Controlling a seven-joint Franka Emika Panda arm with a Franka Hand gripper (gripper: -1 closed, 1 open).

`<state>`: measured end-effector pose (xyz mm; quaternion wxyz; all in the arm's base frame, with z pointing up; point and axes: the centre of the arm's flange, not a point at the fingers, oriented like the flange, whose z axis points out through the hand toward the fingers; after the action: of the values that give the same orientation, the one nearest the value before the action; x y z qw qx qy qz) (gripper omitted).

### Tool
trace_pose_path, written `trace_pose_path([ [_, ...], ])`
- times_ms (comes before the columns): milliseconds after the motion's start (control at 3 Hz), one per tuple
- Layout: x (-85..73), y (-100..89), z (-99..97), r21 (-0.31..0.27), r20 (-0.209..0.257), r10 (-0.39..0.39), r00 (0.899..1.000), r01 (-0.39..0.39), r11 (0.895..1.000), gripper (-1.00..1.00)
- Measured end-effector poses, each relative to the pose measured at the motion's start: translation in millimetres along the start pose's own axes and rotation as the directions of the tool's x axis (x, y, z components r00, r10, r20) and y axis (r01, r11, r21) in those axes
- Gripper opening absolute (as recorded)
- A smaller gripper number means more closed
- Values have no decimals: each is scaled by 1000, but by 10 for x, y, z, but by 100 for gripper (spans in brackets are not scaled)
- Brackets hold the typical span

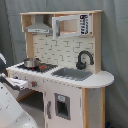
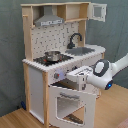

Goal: Play with the kitchen

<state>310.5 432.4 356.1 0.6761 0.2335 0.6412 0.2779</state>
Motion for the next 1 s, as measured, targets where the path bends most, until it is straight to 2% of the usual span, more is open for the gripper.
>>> trace_pose_path([
  [333,-24,-273,-28,12,-6,19,1000,-19,1000,100],
  [667,-228,-585,126,65,16,26,1000,-27,997,100],
  [1000,-310,-733,196,98,-36,17,999,-14,995,100],
])
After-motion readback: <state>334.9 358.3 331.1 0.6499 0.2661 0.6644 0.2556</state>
